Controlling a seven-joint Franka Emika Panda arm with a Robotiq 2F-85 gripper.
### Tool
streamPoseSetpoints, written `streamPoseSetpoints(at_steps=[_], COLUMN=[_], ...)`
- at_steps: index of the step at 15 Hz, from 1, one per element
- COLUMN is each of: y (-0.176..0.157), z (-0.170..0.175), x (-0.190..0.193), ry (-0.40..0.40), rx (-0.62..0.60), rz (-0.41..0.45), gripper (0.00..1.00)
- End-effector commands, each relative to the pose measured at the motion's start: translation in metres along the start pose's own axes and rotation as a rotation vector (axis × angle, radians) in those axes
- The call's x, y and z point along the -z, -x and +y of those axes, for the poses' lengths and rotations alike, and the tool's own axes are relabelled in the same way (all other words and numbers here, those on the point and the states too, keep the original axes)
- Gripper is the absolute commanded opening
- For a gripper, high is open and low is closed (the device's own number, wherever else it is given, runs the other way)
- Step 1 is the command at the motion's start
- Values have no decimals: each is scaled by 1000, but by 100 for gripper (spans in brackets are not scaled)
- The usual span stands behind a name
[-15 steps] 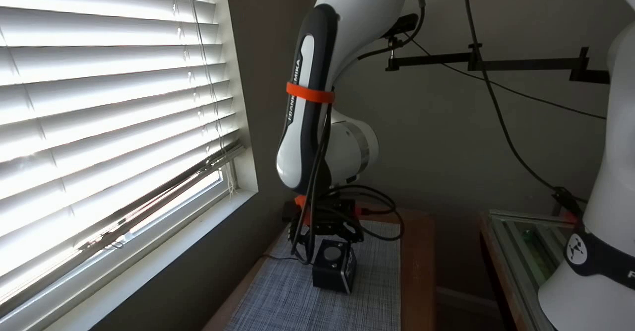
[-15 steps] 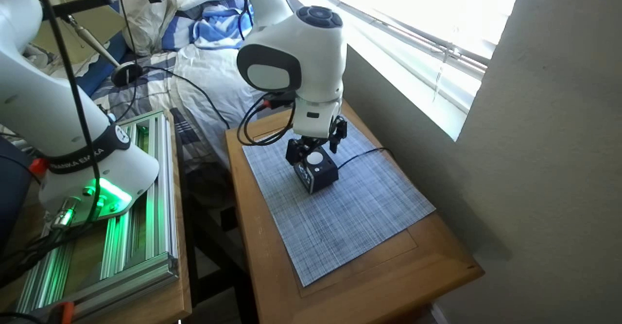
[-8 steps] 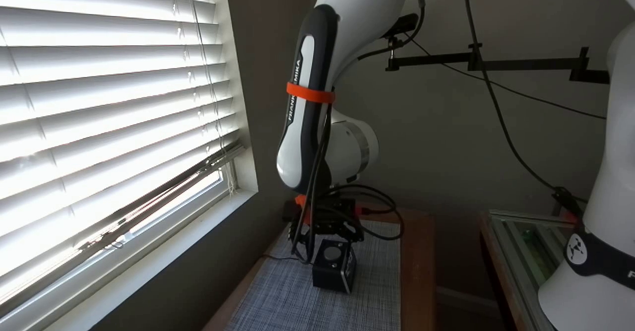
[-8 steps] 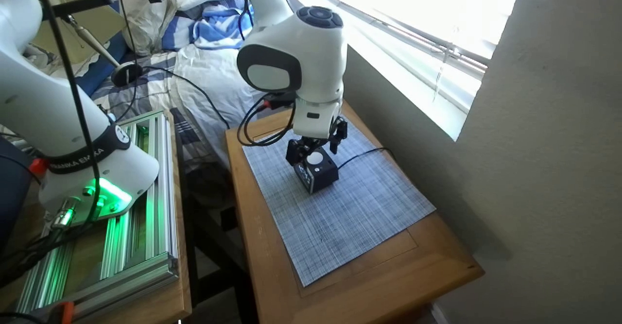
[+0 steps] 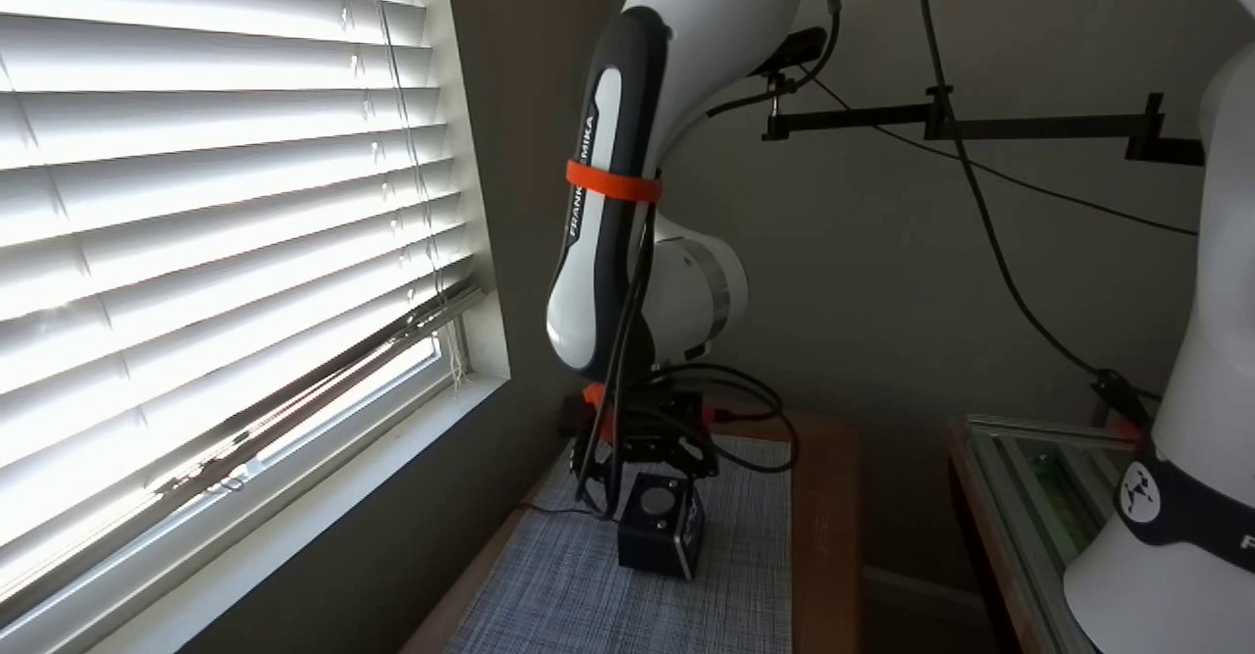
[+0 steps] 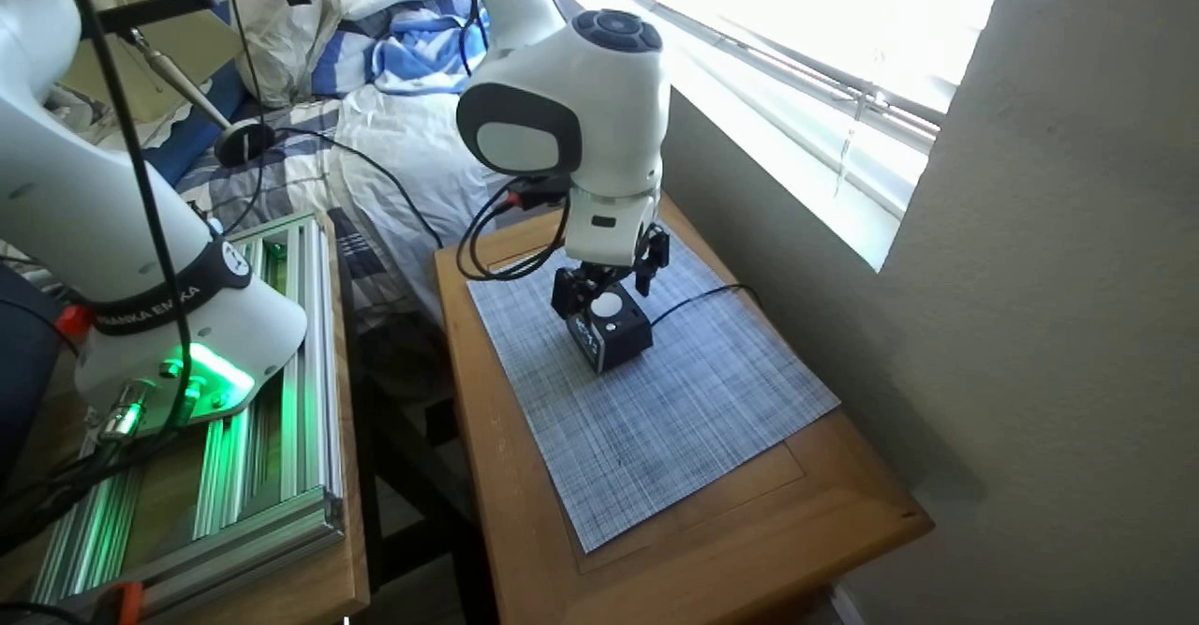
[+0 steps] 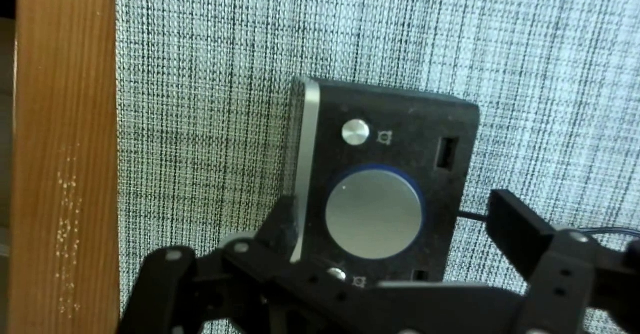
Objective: Turn the alarm clock to the right
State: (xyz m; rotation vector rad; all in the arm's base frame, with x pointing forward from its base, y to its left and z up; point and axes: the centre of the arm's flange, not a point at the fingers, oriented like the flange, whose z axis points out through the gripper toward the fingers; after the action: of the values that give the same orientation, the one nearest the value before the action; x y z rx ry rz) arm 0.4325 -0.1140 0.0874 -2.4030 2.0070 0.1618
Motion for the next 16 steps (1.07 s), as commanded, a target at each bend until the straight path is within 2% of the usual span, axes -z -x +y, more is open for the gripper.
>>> streamPoseSetpoints(at_steps=[1, 7, 11, 16], y=[3, 5, 4, 2], z=[7, 12, 12, 10], x=[12, 21, 14, 9], ry=[8, 9, 29, 16], rx=[-22, -26, -27, -26], rz=[-6, -3, -14, -15], gripper=[100, 100, 100, 100])
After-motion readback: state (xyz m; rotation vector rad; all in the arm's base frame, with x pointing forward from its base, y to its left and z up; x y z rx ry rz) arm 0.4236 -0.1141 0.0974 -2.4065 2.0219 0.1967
